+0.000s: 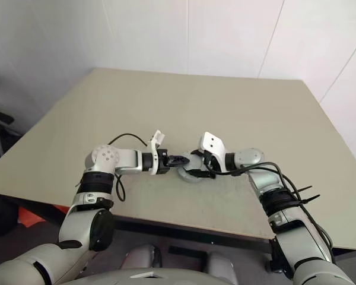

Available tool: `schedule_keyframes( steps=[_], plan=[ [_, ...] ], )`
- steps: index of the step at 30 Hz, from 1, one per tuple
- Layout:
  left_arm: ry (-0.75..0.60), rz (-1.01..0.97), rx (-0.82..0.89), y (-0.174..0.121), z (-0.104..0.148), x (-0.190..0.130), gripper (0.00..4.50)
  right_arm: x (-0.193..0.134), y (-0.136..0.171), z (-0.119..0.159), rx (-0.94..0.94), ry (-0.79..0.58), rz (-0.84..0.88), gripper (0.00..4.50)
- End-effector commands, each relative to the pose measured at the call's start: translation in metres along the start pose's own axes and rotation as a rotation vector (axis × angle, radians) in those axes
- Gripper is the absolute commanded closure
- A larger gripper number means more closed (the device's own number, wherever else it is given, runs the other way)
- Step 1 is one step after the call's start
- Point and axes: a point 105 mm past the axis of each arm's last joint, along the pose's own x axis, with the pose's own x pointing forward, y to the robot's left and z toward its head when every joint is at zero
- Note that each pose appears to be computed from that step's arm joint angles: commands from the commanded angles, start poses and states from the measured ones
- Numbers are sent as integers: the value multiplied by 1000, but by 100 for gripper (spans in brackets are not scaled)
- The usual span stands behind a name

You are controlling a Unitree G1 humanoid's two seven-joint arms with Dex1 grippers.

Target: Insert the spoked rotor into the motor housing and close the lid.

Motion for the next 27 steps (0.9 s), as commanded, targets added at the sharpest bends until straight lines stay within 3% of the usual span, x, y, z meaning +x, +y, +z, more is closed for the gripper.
schedule_keyframes(
  steps=[1,5,11,20,27],
  plan=[
    [-16,27,20,0,5,-2,448,-4,-2,-17,49,76,-10,135],
    [-17,25,18,0,4,-2,450,-5,1,-11,68,43,15,2],
    [-14,20,15,0,4,-2,450,-7,-3,-1,17,7,-18,2],
    [-15,-4,13,-3,6,-2,450,-29,-11,67,80,-292,6,2],
    [-12,-49,17,-9,7,-4,450,-41,-22,83,118,-357,-53,2]
  ],
)
